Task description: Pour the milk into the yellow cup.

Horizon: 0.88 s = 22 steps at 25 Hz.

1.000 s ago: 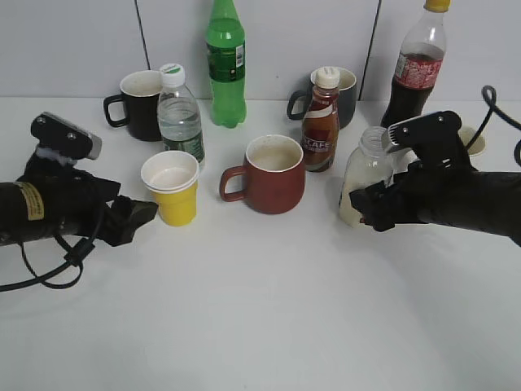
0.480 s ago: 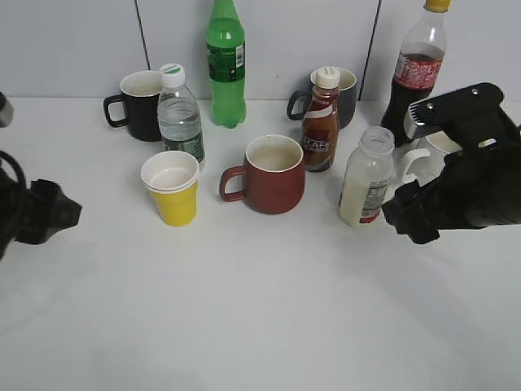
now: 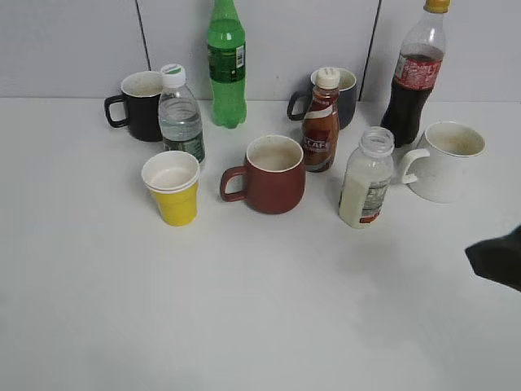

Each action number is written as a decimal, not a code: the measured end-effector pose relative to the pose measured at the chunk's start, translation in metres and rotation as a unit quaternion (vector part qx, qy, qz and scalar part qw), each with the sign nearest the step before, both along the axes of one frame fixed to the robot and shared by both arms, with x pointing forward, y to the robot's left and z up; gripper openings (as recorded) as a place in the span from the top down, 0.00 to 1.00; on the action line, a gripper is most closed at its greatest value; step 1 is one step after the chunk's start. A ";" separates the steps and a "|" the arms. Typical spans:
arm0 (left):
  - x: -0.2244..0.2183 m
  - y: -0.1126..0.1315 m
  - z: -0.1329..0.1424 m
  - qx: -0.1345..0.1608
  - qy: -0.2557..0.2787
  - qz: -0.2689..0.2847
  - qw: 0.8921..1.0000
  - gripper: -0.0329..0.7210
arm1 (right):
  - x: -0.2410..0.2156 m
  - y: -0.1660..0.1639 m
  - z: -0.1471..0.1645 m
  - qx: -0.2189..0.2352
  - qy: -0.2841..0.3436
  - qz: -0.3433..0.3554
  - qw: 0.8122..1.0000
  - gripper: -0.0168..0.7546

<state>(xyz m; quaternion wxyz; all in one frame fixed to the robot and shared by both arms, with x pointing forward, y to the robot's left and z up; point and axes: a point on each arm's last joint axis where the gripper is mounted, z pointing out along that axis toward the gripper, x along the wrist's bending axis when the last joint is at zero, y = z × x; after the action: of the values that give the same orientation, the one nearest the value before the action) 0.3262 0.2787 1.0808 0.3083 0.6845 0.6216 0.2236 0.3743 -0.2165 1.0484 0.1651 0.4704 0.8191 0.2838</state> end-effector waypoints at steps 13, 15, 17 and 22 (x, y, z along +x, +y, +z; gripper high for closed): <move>-0.112 0.039 -0.004 -0.012 -0.151 -0.066 0.986 0.20 | -0.126 -0.067 0.015 0.081 -0.094 0.053 0.991 0.22; -0.110 0.039 -0.007 -0.008 -0.154 -0.065 0.986 0.20 | -0.136 -0.073 0.013 0.090 -0.133 0.066 0.985 0.22; -0.105 0.036 -0.015 -0.009 -0.149 -0.071 0.986 0.20 | -0.141 -0.076 0.011 0.100 -0.166 0.072 0.978 0.22; -0.097 0.028 -0.019 -0.025 -0.174 -0.091 0.980 0.20 | -0.142 -0.077 0.009 0.106 -0.187 0.075 0.974 0.22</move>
<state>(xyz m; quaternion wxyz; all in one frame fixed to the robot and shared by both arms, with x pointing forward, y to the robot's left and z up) 0.2297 0.3068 1.0617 0.4475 0.6808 0.4993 0.2950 0.2322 -0.2936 1.0577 0.2429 0.3610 0.7718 0.4638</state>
